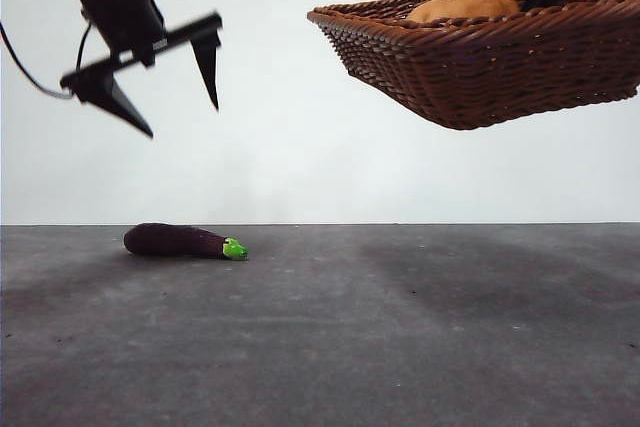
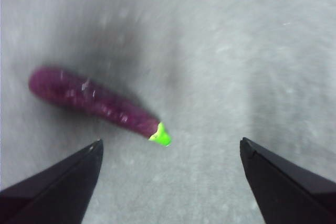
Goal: Help me put the vegetables on the table into the basket
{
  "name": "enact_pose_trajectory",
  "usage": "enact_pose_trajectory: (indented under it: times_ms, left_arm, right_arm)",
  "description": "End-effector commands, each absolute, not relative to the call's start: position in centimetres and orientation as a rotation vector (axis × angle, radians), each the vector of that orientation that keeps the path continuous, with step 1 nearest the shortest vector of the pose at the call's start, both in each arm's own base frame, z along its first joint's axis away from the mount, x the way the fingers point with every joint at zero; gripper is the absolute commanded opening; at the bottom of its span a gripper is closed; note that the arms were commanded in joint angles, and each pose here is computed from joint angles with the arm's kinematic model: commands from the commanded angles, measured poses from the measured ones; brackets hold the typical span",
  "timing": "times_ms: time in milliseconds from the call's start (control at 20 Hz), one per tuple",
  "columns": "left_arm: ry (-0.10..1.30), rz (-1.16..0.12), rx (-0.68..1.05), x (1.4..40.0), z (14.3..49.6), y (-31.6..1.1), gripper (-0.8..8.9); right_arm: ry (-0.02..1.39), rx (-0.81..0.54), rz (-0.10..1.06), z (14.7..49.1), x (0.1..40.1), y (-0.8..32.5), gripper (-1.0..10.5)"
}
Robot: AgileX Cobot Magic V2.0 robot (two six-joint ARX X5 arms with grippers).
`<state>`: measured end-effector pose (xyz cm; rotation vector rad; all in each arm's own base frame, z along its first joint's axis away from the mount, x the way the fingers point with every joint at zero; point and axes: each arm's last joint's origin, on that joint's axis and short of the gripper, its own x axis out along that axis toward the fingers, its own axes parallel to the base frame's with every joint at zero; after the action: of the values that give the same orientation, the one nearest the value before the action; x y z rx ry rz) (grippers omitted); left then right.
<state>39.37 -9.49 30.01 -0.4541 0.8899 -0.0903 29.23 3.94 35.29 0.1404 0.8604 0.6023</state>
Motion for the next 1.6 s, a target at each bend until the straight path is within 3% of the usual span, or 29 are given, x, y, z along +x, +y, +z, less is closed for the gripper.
enact_pose_trajectory:
  times_ms: [50, 350, 600, 700, 800, 950, 1100, 1250, 1450, 1600]
  left_arm:
    - [0.922, -0.017, -0.541, 40.8, 27.9, -8.8, 4.36]
    - [0.967, 0.060, -0.626, 43.5, 23.2, -8.5, 4.36]
    - [0.967, 0.068, -0.635, 44.9, 21.1, -8.7, 4.35]
    - [0.976, 0.013, -0.589, 45.1, 20.8, -8.7, 4.35]
    - [0.973, -0.157, -0.368, 44.8, 21.4, -8.7, 4.36]
    - [0.934, -0.425, 0.192, 44.4, 23.2, -8.6, 4.36]
    - [0.847, -0.518, 0.592, 44.7, 24.9, -8.4, 4.36]
    - [0.741, -0.733, 1.018, 44.6, 25.1, -8.4, 4.36]
    - [0.628, -0.875, 1.155, 44.7, 25.1, -7.5, 4.36]
    - [0.587, -0.906, 1.148, 45.1, 24.9, -6.3, 4.36]
  right_arm:
    - [0.838, 0.132, 0.626, 35.7, 29.0, 3.9, -0.1]
    - [0.833, 0.123, 0.635, 35.8, 28.9, 4.0, -0.1]
    - [0.821, 0.120, 0.674, 35.8, 28.9, 4.0, -0.1]
    - [0.821, 0.118, 0.675, 35.8, 28.9, 4.0, -0.1]
    - [0.820, 0.118, 0.675, 35.8, 28.9, 4.0, -0.1]
    - [0.809, 0.116, 0.676, 35.9, 29.0, 4.0, -0.1]
    - [0.817, 0.115, 0.676, 35.8, 28.9, 4.0, -0.1]
    - [0.819, 0.101, 0.683, 35.8, 28.9, 4.0, -0.1]
    - [0.816, 0.097, 0.685, 35.8, 28.9, 4.0, -0.1]
    - [0.814, 0.093, 0.688, 35.8, 28.9, 4.1, -0.1]
